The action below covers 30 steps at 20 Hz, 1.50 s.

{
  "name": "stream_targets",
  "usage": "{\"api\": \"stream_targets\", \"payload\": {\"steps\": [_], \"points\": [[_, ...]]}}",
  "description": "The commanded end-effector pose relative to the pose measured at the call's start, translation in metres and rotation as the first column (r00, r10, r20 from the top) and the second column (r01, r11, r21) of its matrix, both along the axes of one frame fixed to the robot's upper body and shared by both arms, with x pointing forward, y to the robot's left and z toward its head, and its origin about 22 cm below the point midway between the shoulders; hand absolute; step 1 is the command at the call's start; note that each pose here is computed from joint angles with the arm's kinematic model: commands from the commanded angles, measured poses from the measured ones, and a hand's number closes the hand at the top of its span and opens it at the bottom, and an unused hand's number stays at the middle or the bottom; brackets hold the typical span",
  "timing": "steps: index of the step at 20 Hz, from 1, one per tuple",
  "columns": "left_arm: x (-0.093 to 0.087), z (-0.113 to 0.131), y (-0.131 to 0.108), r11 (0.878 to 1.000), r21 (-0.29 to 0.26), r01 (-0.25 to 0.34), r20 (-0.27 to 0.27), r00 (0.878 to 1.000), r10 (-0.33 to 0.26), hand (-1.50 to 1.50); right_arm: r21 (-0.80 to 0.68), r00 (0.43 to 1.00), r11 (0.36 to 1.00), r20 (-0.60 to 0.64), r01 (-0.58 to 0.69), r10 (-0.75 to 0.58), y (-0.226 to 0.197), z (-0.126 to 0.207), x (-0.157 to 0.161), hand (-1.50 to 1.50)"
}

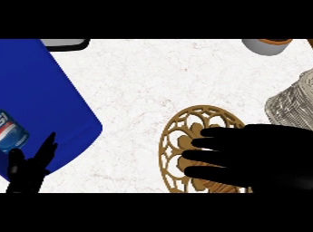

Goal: Pick the croissant from the placemat and place it in the basket

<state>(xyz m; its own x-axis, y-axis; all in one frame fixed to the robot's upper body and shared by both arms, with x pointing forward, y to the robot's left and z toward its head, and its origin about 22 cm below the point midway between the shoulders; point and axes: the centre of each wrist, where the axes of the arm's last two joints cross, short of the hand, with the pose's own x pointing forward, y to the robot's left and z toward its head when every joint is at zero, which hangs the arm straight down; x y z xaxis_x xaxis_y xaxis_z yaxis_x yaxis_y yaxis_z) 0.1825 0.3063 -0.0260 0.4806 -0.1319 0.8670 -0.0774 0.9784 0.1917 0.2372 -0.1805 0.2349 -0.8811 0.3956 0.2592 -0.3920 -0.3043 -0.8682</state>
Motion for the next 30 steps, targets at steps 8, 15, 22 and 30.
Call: {"api": "stream_targets", "payload": {"steps": [8,15,22,30], "points": [[0.007,-0.015,-0.024,0.998,-0.044,0.036,-0.051,0.998,-0.038,0.0,-0.018,1.0,1.0,0.001,0.0,0.0,-0.001,-0.053,0.018,-1.5],[0.008,-0.032,-0.01,0.998,-0.056,0.01,-0.078,0.997,-0.014,0.0,0.004,1.0,1.0,0.008,0.007,-0.007,-0.004,-0.083,0.011,-1.5],[0.03,-0.014,-0.016,0.998,-0.055,0.023,-0.056,0.998,-0.026,0.0,0.02,1.0,0.999,-0.005,-0.028,0.028,0.018,-0.114,0.023,-1.5],[0.023,-0.026,-0.013,0.999,-0.043,0.005,-0.05,0.999,-0.007,0.0,-0.097,0.998,0.995,0.05,-0.025,0.03,0.015,-0.14,0.022,-1.5]]}}
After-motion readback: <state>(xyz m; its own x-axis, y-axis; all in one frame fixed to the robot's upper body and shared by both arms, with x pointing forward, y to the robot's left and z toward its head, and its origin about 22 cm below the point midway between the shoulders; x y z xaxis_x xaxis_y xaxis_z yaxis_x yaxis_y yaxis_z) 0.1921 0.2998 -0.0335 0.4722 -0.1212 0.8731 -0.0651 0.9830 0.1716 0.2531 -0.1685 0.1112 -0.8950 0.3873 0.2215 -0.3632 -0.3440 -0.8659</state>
